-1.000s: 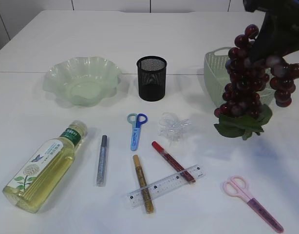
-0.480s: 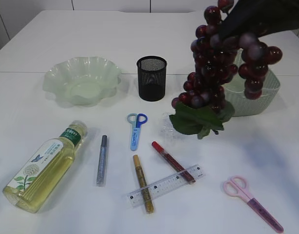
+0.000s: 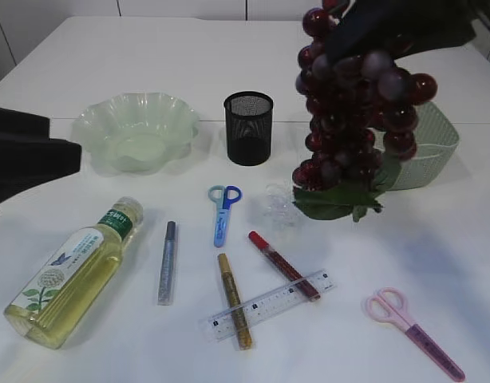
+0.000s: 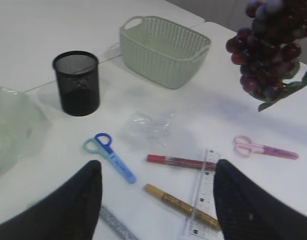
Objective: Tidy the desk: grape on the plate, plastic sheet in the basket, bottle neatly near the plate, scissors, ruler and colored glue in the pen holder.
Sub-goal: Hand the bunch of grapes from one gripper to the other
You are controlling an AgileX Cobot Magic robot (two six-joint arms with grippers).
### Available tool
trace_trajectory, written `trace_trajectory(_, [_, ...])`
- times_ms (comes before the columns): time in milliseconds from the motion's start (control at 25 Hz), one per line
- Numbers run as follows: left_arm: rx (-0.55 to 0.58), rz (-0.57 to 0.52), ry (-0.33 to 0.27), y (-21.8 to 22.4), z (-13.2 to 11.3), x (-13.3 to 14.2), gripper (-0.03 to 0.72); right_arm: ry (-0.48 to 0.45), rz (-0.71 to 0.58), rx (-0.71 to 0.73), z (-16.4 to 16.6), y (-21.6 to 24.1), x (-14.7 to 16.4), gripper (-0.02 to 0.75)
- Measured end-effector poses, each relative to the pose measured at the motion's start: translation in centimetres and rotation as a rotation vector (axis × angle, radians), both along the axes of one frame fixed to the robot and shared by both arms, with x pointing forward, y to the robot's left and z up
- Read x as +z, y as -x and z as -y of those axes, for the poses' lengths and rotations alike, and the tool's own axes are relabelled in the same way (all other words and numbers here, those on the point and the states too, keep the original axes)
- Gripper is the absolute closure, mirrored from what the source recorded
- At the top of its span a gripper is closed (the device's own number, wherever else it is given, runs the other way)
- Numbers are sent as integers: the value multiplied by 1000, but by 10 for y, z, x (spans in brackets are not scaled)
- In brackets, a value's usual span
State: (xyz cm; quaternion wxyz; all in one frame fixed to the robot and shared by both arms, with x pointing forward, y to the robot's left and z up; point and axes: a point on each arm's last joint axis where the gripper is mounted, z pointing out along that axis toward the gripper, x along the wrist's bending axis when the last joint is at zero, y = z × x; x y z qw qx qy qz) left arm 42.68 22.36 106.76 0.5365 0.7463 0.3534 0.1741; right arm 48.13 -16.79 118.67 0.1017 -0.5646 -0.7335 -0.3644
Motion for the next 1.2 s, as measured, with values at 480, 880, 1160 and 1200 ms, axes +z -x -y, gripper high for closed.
trace_trajectory(480, [-355, 56, -3, -39, 68, 11, 159, -127, -11, 108, -19, 11, 8, 618])
trace_trajectory(880, [-485, 123, -4, -35, 131, 20, 137, -160, 4, 146, -22, 12, 10, 618])
trace_trajectory(1160, [-509, 104, 9, -46, 156, 12, 136, -187, 17, 173, -24, 13, 12, 618])
trace_trajectory(1200, [-512, 104, 17, -47, 159, 13, 136, -189, 18, 175, -24, 13, 12, 618])
